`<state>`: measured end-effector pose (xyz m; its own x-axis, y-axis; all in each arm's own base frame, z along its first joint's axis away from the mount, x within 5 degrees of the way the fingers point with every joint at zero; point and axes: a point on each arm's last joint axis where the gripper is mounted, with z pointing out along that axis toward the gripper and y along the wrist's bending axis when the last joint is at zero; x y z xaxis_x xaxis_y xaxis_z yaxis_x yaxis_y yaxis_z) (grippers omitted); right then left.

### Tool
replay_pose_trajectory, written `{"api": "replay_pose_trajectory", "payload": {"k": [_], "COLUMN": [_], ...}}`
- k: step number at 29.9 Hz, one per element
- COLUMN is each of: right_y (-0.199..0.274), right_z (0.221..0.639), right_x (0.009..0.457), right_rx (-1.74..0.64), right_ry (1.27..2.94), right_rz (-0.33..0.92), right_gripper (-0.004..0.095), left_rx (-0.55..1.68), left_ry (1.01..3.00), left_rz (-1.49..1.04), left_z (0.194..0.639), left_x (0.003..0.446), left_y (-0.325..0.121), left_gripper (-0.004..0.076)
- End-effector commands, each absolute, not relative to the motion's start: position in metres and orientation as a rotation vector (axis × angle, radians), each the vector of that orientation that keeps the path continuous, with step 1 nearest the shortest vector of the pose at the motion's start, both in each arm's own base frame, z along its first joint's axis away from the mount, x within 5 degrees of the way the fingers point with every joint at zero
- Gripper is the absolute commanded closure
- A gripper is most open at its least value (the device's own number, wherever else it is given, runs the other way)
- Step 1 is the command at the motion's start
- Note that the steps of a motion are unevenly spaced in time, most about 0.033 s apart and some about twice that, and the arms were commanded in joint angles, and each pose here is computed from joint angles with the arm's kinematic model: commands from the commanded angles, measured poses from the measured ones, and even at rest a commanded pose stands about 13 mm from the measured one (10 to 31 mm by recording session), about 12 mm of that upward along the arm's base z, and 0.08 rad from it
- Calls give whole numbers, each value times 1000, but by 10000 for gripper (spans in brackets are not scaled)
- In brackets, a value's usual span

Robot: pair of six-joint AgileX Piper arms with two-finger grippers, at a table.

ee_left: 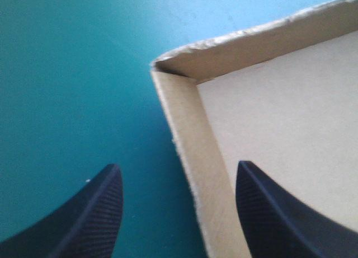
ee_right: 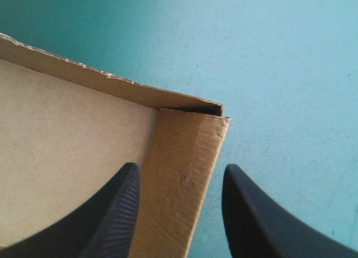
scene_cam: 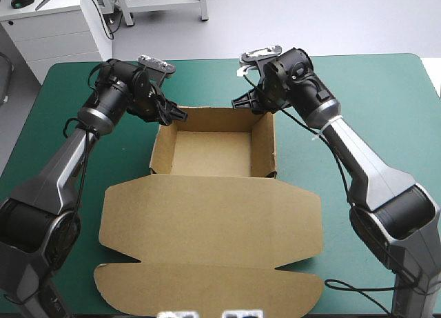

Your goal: Fold the box

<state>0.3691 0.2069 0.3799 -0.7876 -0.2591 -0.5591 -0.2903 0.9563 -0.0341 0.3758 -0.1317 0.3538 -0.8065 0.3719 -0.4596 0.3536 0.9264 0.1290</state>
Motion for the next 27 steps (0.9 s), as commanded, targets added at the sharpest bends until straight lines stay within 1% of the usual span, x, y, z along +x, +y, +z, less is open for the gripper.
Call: {"api": "replay_pose_trajectory", "payload": {"k": [1,4,7,9,11,13,14,15,20,23,27], "right_y": [188,184,178,172,169,165,163,160,158,162,167], "right_z": [429,436,432,422,409,395,387,381,364,361,353], "right_x": [348,343,343,346,348,353,355,357,360,363,366], "right_rx": [-352,-341,-291,-267,-236,-220,-222,-209,-202,-200,-221], "right_ry": [2392,2378,2403,2455,2528,2590,2614,2638,2696,2694,2712], "right_rz": [88,87,93,131,226,283,275,272,280,324,363], "right_gripper": [477,476,477,477,477,477,477,477,477,483,491], "left_rx": [466,436,439,422,406,396,392,398,416,433,460], "left_ry": [2509,2442,2377,2323,2275,2229,2216,2203,2218,2242,2267], "left_rz": [130,118,116,103,88,72,71,73,83,91,96], "left_z": [407,431,454,473,489,504,508,511,504,487,454], "left_x": [357,345,325,307,290,270,262,253,217,199,178], "left_y": [-118,-113,-105,-98,-91,-85,-82,-78,-64,-58,-50], "left_gripper": [295,323,393,465,547,657,704,729,731,731,731]}}
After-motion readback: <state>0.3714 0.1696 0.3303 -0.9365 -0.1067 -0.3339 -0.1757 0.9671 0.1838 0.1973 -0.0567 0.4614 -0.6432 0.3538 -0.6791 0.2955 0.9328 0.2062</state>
